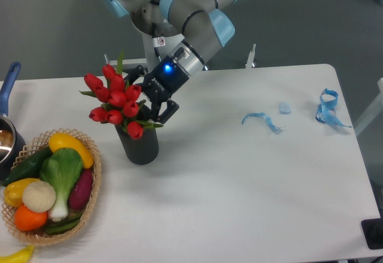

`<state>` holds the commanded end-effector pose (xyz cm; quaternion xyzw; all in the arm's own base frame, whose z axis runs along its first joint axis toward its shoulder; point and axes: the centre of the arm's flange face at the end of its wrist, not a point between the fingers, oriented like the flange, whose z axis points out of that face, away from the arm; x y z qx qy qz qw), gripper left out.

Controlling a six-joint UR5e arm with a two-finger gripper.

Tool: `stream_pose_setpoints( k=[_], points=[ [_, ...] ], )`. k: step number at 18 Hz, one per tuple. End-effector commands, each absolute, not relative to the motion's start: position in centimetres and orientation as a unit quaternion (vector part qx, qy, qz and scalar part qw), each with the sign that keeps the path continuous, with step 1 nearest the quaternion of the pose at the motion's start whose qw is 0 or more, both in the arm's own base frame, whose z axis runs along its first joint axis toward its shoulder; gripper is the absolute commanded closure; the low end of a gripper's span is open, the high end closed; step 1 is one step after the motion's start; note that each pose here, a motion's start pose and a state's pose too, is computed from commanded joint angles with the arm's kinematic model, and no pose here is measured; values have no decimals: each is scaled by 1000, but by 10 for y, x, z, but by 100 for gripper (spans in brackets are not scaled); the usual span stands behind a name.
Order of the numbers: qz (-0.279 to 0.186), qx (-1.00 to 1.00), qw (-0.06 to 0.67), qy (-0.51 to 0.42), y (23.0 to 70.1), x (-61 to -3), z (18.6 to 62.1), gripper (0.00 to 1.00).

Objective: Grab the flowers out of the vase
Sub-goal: 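Lower the gripper around the tulip stems and close it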

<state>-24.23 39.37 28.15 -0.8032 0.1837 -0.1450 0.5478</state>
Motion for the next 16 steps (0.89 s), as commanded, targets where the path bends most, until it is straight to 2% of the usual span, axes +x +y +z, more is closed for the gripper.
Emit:
stream_pose_setpoints(
  k=[7,8,16],
  points=[
    [-141,-802,550,184,393,-245,285,88],
    [-141,-803,550,182,393,-245,287,91],
    [-139,-784,584,160,389,-254,323,91]
  ],
)
